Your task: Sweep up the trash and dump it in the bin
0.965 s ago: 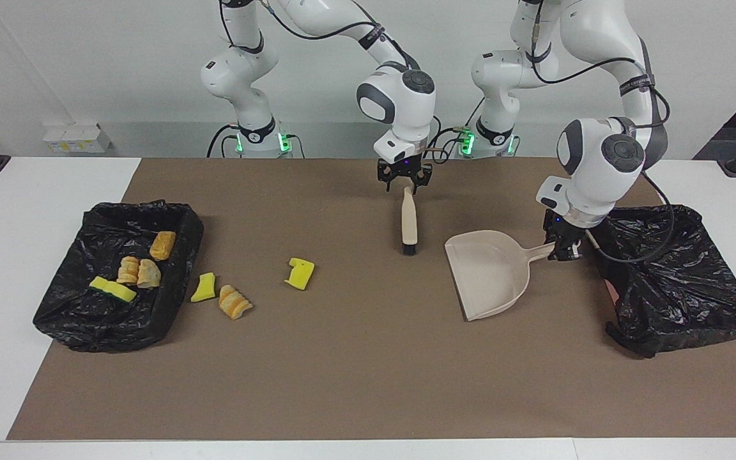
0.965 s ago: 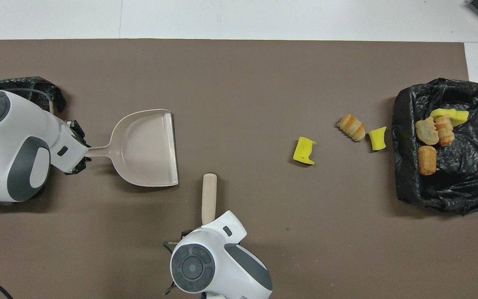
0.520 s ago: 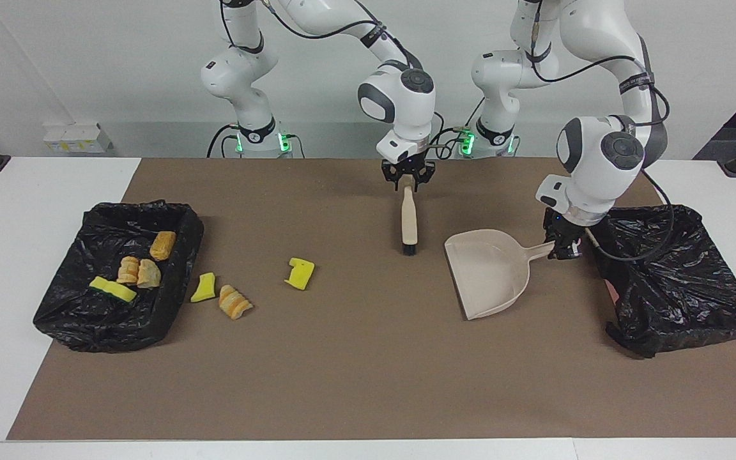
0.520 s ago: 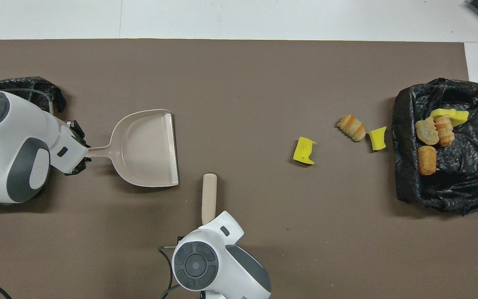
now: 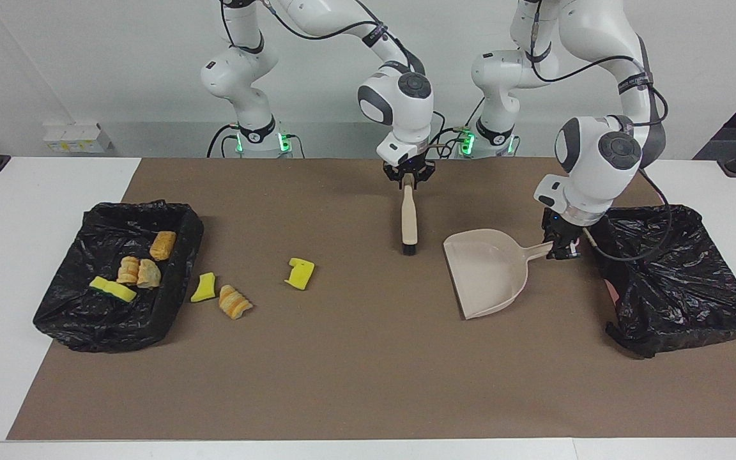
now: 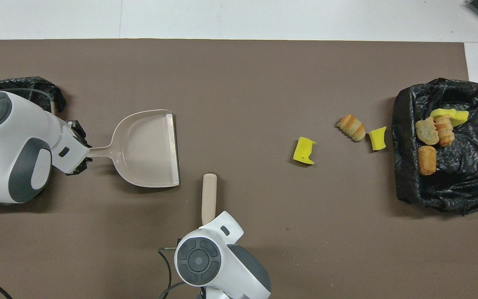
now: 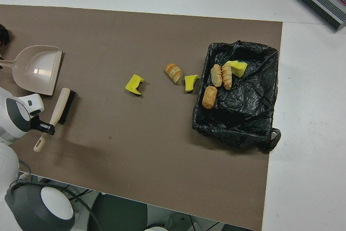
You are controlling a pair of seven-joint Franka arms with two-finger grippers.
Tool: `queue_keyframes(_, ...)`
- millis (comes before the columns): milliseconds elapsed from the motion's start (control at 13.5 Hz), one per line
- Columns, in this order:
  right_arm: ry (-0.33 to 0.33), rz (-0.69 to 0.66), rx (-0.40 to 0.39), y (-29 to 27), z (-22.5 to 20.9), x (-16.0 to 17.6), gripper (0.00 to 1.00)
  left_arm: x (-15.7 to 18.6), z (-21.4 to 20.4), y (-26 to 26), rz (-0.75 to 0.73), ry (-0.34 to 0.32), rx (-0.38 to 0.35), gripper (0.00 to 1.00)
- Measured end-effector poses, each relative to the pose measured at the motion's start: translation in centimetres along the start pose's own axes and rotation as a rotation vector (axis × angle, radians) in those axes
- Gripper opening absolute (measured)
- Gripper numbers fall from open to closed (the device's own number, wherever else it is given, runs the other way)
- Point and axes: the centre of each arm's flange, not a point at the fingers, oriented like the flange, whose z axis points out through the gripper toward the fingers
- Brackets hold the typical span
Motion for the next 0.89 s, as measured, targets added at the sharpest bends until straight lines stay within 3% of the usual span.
queue_keyframes(74,-0.008,-0.004,-0.01,0.1,0.1,-0.1,0.26,0.0,0.0,0.0,-0.016,0.0,0.0,0.32)
queue_keyframes(520,-0.025,-0.006,-0.028,0.7,-1.9,1.0,0.26,0.9,-0.1,0.1,-0.037,0.001,0.005,0.32)
queue_keyframes(891,-0.054,0.017,-0.064,9.3,-9.3,7.7,0.26,8.9,-0.1,2.5,-0.093,-0.003,0.007,0.32)
